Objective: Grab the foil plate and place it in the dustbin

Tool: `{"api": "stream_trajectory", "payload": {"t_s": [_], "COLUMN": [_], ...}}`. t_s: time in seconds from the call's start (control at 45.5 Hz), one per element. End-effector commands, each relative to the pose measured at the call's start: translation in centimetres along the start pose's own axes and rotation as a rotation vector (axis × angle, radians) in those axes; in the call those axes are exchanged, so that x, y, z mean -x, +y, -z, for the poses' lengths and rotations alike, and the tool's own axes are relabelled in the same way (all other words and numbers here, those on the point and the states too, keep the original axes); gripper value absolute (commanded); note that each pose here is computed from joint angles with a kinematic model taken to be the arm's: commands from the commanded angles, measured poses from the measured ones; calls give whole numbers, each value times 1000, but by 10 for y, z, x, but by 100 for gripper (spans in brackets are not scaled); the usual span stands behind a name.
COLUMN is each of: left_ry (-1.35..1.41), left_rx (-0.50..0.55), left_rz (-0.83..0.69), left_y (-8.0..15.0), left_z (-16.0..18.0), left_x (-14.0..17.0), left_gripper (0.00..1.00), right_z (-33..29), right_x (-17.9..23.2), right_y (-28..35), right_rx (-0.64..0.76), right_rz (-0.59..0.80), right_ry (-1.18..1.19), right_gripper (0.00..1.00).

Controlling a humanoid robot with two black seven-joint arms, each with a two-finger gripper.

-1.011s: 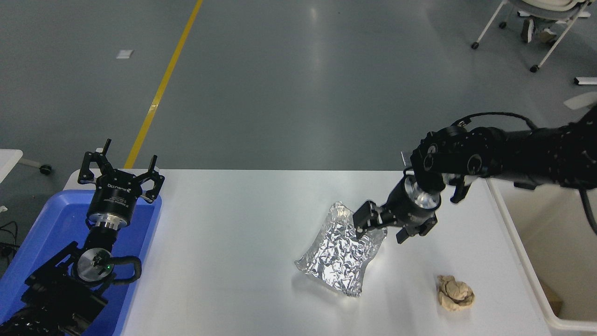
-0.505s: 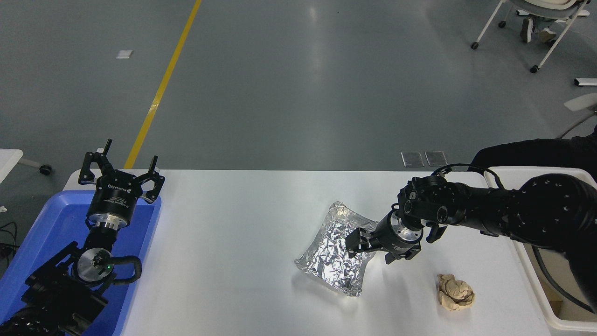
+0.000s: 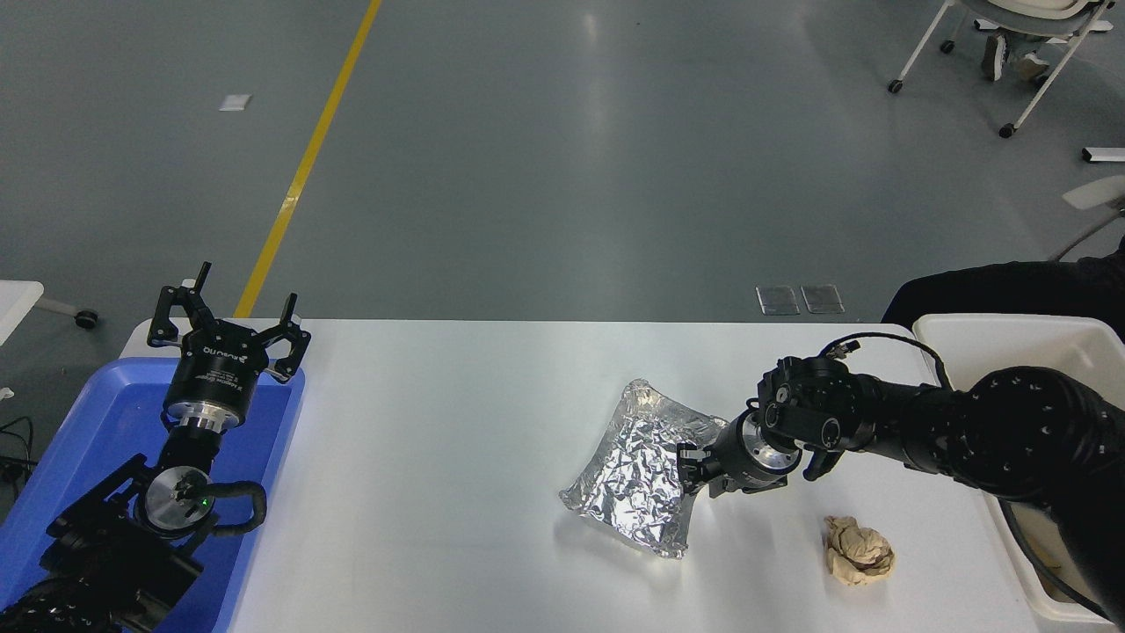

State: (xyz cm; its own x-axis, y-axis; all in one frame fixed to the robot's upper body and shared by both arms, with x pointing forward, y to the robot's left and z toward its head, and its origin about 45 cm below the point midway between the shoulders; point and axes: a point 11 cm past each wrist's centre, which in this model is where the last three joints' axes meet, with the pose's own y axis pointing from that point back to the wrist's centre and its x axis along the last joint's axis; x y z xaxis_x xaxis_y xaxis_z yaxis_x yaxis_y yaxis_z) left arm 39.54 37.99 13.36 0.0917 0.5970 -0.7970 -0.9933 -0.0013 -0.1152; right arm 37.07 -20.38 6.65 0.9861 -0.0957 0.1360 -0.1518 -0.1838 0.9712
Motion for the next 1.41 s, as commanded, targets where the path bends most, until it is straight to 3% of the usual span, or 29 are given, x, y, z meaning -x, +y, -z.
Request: {"api": "stream_trajectory", "payload": {"t_s": [0.0, 0.352, 0.681, 1.231, 1.385], "left_ry": [0, -1, -1, 0, -1], "left_rx": [-2, 0, 0, 0, 0], "left_rz": [0, -2, 0, 0, -2], "left_y": [0, 1, 0, 0, 1], "left_z": [1, 0, 0, 0, 0], "left_x": [0, -1, 0, 0, -1], "left_gripper": [100, 100, 100, 100, 100], "right_z": [25, 17, 39, 37, -3], "right_x": [-17, -73, -56, -46, -53], "right_y": [26, 182, 332, 369, 372], "right_rx": [-20, 58, 106, 174, 243], "right_rz": [2, -64, -128, -162, -178], "right_ry": [64, 129, 193, 213, 175], "right_gripper": [0, 0, 0, 0, 0]}}
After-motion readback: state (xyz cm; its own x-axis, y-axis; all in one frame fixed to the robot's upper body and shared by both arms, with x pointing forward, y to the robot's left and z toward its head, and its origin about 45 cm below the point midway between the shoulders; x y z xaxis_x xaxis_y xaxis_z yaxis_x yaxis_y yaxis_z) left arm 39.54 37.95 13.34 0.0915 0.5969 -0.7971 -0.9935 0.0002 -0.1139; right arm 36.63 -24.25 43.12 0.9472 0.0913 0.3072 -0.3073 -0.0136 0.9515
